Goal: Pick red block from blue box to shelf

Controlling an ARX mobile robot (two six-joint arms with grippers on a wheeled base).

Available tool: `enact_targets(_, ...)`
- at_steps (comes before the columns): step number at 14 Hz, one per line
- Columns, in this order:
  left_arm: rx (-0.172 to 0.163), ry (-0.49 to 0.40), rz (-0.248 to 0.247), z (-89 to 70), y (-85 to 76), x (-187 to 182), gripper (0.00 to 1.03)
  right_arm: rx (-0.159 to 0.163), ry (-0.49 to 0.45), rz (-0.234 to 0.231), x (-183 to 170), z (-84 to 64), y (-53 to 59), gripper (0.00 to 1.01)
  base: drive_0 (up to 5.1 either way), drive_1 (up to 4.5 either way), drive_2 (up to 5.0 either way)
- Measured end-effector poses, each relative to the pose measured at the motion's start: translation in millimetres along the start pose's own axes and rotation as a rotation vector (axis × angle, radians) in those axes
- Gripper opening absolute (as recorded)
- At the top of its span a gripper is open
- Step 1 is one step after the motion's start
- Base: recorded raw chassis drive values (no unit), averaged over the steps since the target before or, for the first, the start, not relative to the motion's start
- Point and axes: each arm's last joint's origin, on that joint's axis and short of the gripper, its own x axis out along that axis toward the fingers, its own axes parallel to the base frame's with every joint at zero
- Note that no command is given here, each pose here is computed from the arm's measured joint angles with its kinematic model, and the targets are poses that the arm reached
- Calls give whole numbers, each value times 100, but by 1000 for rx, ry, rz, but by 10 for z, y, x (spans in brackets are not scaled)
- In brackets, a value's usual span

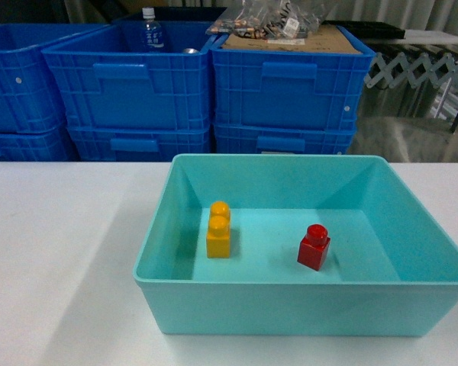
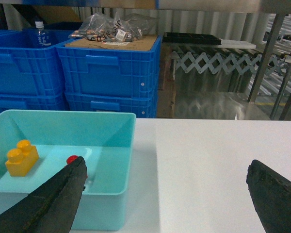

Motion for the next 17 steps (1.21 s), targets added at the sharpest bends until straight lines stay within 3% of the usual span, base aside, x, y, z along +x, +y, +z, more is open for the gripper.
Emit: enact_targets(17,0,0,0,0,0,0,98,0,0,0,0,0,0,98,0,0,0)
